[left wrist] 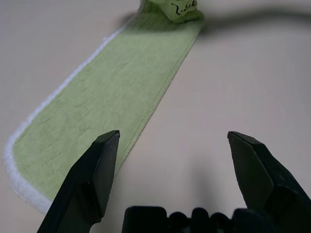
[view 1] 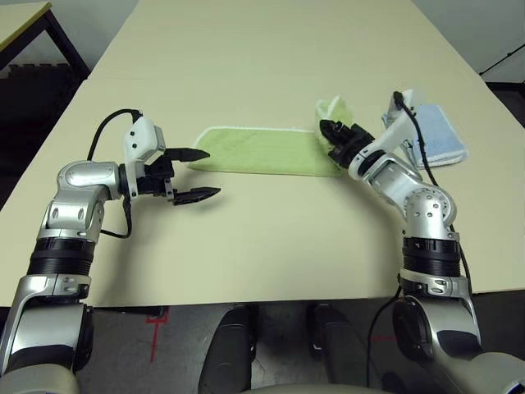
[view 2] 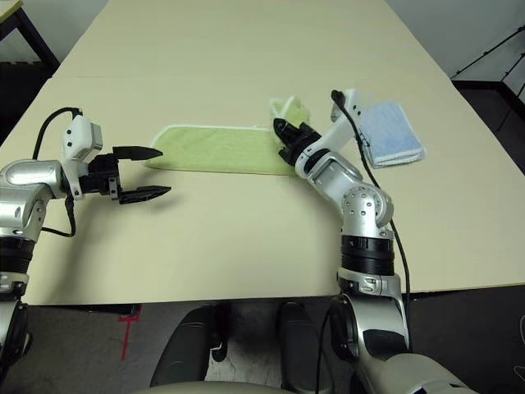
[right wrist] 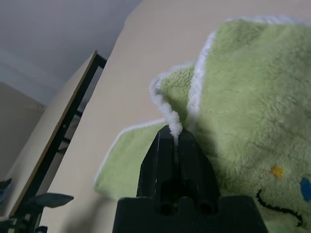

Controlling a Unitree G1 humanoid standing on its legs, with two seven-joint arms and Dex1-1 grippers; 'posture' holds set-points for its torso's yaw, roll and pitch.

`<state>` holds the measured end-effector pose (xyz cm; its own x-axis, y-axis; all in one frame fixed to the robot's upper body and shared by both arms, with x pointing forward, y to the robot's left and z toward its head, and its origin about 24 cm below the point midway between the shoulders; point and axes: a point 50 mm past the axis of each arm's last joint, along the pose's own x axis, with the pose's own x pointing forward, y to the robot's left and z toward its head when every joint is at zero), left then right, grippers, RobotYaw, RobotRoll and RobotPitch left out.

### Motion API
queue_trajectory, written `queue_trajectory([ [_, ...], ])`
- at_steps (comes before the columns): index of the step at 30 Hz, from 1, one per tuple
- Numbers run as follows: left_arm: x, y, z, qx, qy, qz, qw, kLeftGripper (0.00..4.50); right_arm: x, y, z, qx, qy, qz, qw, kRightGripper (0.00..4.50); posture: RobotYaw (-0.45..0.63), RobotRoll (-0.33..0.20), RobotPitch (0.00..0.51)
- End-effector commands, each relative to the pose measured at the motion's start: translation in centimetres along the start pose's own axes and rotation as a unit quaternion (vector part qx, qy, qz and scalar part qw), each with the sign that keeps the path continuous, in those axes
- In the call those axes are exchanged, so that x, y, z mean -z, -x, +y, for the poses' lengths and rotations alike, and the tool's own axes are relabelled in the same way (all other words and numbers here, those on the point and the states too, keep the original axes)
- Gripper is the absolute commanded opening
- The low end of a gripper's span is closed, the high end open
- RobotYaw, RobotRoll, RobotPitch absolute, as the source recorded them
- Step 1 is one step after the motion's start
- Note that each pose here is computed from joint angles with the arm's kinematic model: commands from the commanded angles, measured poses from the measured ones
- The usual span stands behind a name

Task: Fold the towel and set it aside.

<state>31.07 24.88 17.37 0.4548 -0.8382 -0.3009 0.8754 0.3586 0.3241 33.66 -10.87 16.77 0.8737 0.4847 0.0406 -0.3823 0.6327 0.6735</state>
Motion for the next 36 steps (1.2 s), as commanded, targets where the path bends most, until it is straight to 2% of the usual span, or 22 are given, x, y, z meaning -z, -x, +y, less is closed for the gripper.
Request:
queue_trajectory([
  [1,-0.1,0.3,-0.2,0.003,-0.008,0.007,1.0,4.5,0.9,-0.1,0.4,-0.008,-0.002,0.018,1.0,0.04,0.12,0.0,0.145],
  [21,0.1,0.4,-0.5,-0.001,-0.005,0.013,1.0,4.5,3.3,-0.3,0.1,0.016,-0.021,0.068,0.997,0.04,0.12,0.0,0.157],
  [35,0.2,0.3,-0.6,-0.001,-0.005,0.016,1.0,4.5,4.7,-1.6,1.0,-0.002,-0.027,0.098,0.995,0.04,0.13,0.0,0.16],
  [36,0.2,0.4,-0.6,-0.002,-0.005,0.016,1.0,4.5,4.7,-1.6,1.1,-0.003,-0.027,0.1,0.995,0.29,0.13,0.0,0.16],
])
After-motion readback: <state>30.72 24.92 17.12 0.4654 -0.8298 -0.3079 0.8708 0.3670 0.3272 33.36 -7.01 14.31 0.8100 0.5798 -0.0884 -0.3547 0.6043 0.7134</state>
